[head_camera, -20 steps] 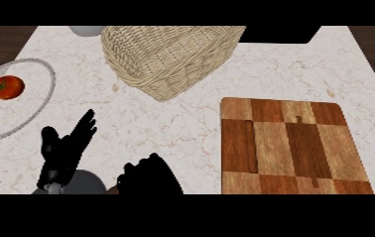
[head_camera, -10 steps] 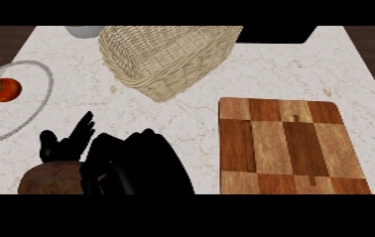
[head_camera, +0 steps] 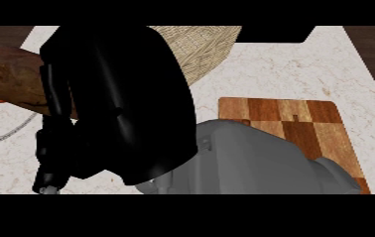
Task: Pick the sweet potato from the cutting board and place it in the basket
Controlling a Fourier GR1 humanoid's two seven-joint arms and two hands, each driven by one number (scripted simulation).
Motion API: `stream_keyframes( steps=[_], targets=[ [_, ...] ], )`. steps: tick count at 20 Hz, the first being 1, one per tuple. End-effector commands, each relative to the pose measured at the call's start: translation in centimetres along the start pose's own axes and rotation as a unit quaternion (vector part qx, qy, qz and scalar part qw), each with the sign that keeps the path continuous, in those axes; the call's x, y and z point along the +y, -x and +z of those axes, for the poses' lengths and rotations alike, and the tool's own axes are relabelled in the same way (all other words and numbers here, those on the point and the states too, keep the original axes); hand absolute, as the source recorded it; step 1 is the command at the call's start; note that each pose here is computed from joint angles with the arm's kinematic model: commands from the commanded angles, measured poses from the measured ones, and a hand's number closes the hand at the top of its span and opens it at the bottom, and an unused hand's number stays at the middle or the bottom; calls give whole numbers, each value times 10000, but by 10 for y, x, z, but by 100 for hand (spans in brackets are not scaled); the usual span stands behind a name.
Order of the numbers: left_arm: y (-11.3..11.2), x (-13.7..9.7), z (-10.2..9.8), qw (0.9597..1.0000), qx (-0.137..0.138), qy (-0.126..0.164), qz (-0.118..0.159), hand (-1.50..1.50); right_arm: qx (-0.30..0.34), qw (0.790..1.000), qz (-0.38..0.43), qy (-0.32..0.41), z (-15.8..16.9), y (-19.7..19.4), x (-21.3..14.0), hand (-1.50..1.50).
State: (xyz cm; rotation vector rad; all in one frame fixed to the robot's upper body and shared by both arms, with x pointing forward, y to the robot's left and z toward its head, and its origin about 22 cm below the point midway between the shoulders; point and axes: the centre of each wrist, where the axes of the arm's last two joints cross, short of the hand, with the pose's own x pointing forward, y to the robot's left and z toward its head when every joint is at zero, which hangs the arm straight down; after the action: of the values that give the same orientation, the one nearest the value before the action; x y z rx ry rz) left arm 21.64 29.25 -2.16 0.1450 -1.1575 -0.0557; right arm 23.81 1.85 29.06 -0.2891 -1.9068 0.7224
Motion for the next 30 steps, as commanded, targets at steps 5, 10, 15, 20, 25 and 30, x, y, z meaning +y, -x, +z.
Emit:
stream_keyframes(
  steps=[5, 10, 15, 20, 25, 30],
  targets=[
    [19, -2, 3, 9979, 653, 28, -13, 0, 532, 9983, 95, 204, -63, -13, -32, 150],
    [31, -5, -3, 9976, 684, -63, 60, 0, 538, 9973, 475, 162, -88, 17, -25, 150],
    [40, -9, 5, 9974, 720, -4, 18, 0, 606, 9967, 524, 89, -107, 49, -16, 150],
    [20, -12, 1, 9979, 650, 53, -31, 0, 833, 9963, 177, 125, -126, 74, -12, 150],
    [21, -4, 0, 9976, 673, 159, 28, 0, 1077, 9921, -602, 236, -129, 111, -13, 150],
    [21, -4, -2, 9977, 673, 74, 5, 0, 1051, 9919, -682, 187, -132, 148, -17, 150]
  ],
)
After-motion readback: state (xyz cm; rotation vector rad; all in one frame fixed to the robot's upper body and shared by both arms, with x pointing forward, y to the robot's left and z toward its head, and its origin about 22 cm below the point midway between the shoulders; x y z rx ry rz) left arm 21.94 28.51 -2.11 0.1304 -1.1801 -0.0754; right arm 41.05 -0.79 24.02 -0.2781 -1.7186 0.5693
